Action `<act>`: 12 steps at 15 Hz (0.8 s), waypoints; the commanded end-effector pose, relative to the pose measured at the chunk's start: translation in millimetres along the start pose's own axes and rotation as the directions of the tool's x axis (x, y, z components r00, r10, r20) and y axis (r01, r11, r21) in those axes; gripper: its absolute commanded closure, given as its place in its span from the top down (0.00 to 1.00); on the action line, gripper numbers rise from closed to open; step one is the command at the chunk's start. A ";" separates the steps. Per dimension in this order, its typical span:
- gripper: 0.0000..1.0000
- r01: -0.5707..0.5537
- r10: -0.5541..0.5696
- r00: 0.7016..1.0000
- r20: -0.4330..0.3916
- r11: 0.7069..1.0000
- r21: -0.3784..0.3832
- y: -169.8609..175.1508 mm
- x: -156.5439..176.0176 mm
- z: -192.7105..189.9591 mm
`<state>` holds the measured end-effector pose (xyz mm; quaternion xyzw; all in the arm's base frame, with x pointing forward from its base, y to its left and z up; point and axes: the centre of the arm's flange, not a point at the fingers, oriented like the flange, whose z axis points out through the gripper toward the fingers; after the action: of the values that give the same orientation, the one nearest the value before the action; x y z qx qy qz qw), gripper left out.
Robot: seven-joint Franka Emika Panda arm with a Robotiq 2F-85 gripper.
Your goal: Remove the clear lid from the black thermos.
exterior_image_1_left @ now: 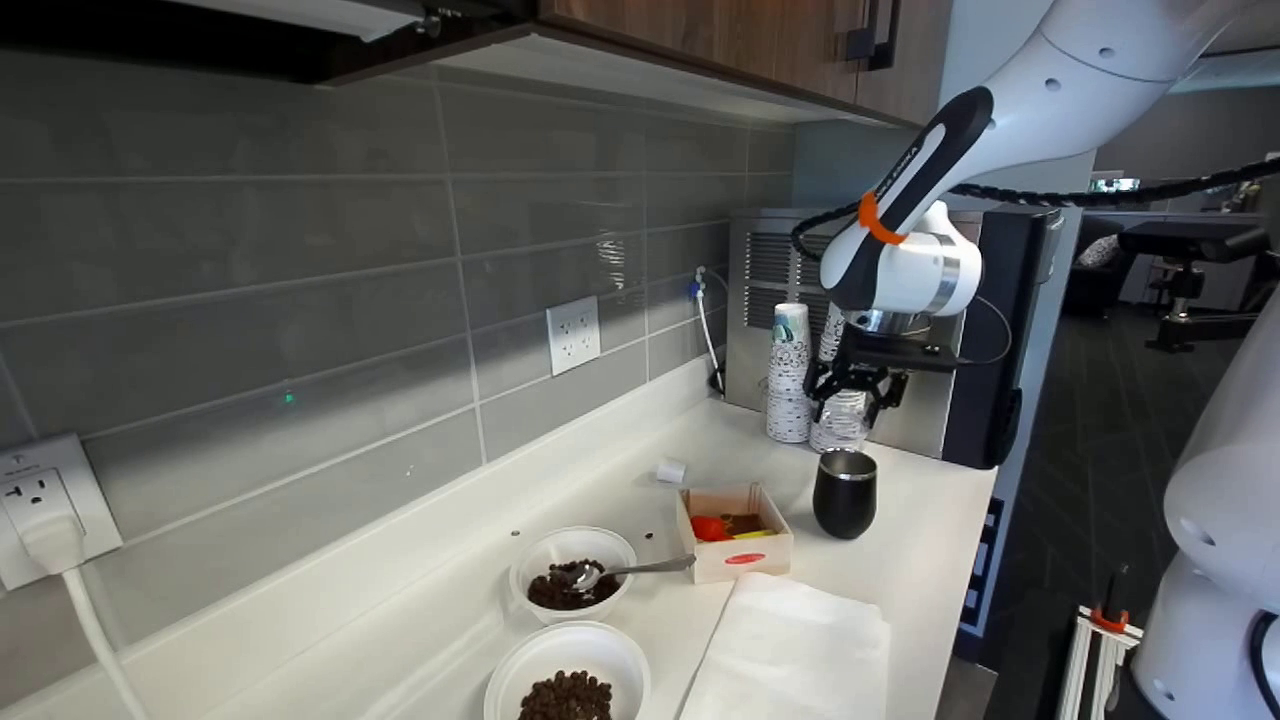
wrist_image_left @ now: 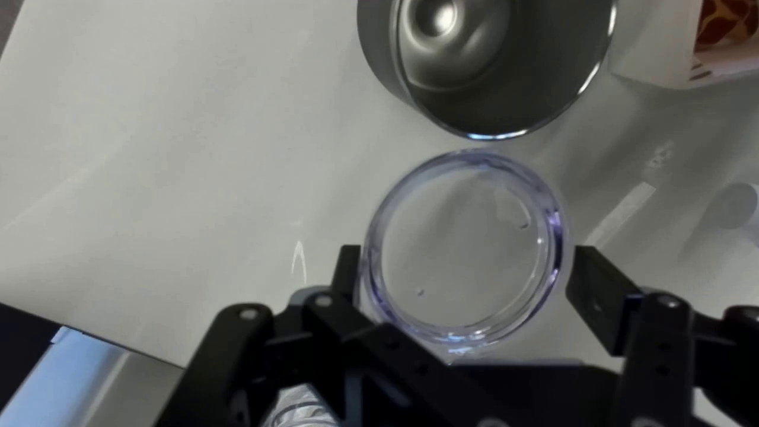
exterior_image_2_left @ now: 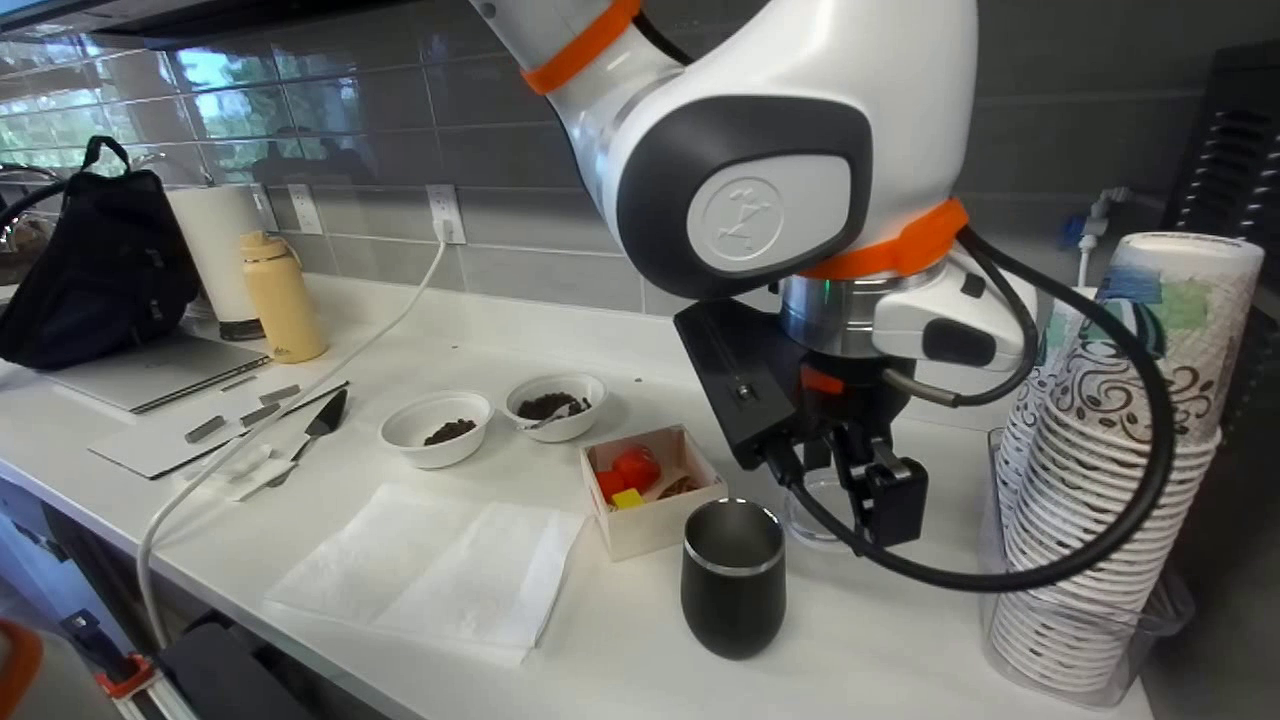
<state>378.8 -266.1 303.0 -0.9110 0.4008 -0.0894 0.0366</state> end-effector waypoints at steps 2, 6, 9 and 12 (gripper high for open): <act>0.62 -0.092 0.092 0.995 -0.044 0.996 -0.009 0.4 17.1 30.1; 0.62 -0.134 0.132 0.990 -0.053 0.990 -0.036 5.6 18.4 53.0; 0.62 -0.152 0.150 0.988 -0.041 0.986 -0.061 9.7 15.5 71.6; 0.62 -0.163 0.162 0.987 -0.022 0.983 -0.085 14.5 12.2 87.9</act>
<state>384.6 -278.1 233.9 -0.8835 0.4623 -0.0755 0.0053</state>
